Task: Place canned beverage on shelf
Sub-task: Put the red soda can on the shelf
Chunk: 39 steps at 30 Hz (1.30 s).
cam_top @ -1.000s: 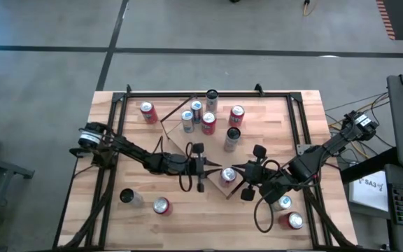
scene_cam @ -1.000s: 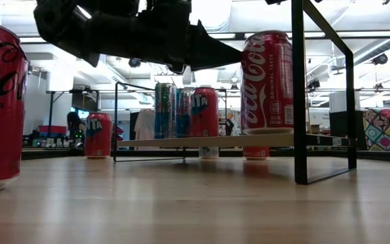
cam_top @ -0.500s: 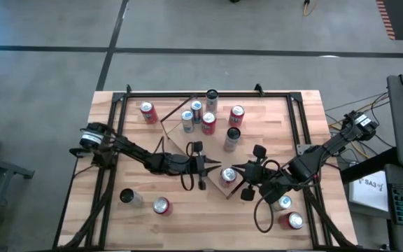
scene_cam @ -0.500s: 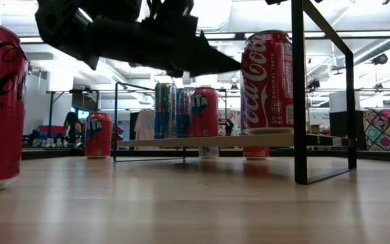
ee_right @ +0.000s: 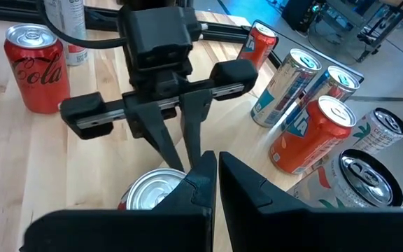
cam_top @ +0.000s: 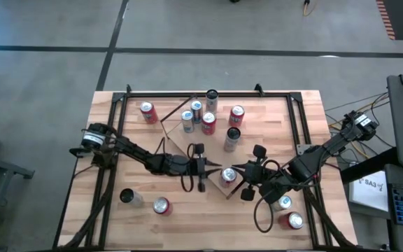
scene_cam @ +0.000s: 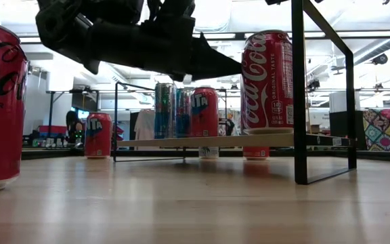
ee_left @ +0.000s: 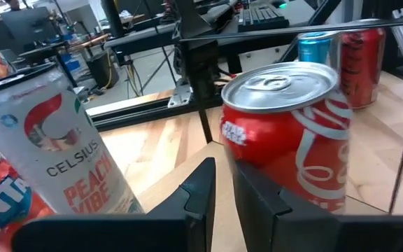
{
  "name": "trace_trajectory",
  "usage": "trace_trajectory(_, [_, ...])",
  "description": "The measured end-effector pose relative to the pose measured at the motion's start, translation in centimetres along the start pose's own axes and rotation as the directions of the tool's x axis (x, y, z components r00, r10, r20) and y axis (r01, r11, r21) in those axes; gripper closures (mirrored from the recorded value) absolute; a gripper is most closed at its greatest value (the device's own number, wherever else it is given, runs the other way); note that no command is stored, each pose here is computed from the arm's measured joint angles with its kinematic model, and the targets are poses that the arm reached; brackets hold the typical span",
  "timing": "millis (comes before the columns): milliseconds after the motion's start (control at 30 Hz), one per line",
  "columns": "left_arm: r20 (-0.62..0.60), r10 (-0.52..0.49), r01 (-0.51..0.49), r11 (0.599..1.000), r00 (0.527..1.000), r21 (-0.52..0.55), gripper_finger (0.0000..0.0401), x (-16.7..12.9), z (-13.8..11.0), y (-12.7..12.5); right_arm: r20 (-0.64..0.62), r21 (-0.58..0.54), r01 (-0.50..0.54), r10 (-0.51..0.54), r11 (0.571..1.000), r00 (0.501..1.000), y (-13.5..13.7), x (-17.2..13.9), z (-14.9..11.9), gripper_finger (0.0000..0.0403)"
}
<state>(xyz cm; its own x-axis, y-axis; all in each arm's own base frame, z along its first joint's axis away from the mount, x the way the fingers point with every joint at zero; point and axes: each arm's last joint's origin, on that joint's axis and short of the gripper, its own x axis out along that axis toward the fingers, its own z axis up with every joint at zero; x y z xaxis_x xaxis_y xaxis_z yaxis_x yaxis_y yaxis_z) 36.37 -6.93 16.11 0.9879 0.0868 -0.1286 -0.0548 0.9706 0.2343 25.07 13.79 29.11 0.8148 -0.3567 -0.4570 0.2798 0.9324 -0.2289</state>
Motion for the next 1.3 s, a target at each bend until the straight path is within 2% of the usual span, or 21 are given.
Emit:
trace_trajectory(100, [-0.002, 0.007, -0.007, 1.0, 1.0, -0.002, 0.0365, 0.0, 0.0, 0.0, 0.0, 0.032, 0.001, -0.001, 0.999, 1.0, 0.0, 0.0, 0.0, 0.0394])
trace_trajectory(367, [-0.005, 0.037, -0.036, 0.999, 0.999, 0.024, 0.0365, -0.1, 0.2, 0.1, -0.026, 0.23, -0.003, 0.009, 0.973, 1.0, -1.3, 0.8, 0.4, 0.0394])
trace_trajectory(633, [-0.022, 0.096, -0.093, 0.992, 0.995, 0.088, 0.0365, -0.8, 1.5, 0.8, -0.178, 0.372, 0.008, 0.063, 0.928, 0.982, -3.7, 2.1, 0.8, 0.0394])
trace_trajectory(833, [-0.052, 0.105, -0.097, 0.985, 0.993, 0.141, 0.0365, -2.2, 3.0, 1.6, -0.271, 0.417, 0.002, 0.122, 0.909, 0.955, -4.4, 2.0, 0.9, 0.0394])
trace_trajectory(1100, [0.033, 0.119, -0.122, 0.986, 0.992, 0.109, 0.0365, -5.6, 5.6, 3.1, -0.311, 0.524, -0.015, 0.208, 0.852, 0.928, -4.4, 2.0, 0.9, 0.0394])
trace_trajectory(1300, [0.102, 0.119, -0.126, 0.99, 0.988, 0.069, 0.0365, -7.6, 7.2, 3.5, -0.361, 0.514, 0.025, 0.189, 0.858, 0.913, -4.8, 2.6, 0.5, 0.0394])
